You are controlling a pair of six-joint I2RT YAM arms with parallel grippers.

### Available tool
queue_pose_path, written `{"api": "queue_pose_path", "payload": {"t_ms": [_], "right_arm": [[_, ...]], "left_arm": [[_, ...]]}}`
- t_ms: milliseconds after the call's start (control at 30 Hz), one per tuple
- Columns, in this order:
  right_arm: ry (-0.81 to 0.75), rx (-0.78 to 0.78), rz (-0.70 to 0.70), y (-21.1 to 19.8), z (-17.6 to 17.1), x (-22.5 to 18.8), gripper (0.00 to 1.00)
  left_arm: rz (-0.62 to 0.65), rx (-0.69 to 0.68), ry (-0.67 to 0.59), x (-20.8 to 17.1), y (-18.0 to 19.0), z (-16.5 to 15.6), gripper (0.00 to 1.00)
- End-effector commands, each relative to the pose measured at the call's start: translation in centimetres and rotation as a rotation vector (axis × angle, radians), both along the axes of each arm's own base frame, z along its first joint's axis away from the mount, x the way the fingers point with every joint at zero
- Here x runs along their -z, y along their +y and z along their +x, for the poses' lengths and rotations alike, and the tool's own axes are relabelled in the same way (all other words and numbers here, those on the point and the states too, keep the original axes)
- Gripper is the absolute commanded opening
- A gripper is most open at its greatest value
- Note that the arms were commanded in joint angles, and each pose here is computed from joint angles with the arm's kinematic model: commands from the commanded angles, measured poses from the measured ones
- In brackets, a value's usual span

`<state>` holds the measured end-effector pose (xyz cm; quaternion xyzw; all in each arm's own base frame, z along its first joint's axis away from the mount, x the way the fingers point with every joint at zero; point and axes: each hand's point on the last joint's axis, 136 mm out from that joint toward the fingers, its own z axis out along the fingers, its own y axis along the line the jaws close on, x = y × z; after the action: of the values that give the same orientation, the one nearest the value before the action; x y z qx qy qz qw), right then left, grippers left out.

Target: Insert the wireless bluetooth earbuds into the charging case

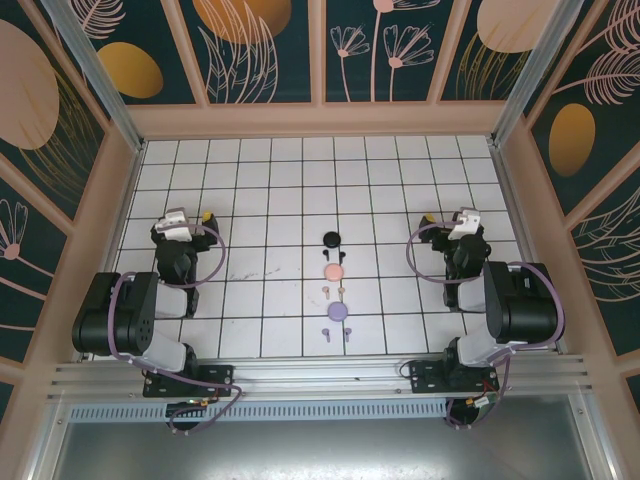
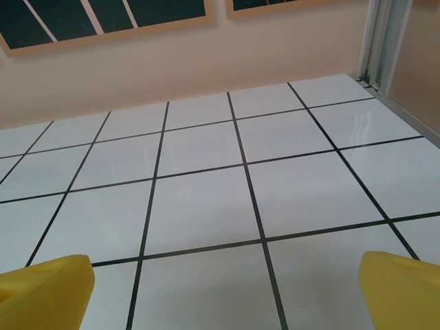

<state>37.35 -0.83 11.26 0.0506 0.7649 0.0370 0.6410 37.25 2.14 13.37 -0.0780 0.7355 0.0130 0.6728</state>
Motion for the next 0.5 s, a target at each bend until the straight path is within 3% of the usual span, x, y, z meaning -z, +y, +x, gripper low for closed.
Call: {"api": "queue_pose_path", "payload": {"t_ms": [0,467], "right_arm": [[-0.025,-0.010,-0.009,-0.02,0.48,-0.79,0.99],[-0.029,-0.020,0.003,-0.09,0.44,-0.87,0.99]], "left_arm": [[0.012,0.020,-0.001,-0.28,-0.16,0.43,0.99],[0.014,0.041,0.006,-0.22,-0.53,0.62,0.98]]}}
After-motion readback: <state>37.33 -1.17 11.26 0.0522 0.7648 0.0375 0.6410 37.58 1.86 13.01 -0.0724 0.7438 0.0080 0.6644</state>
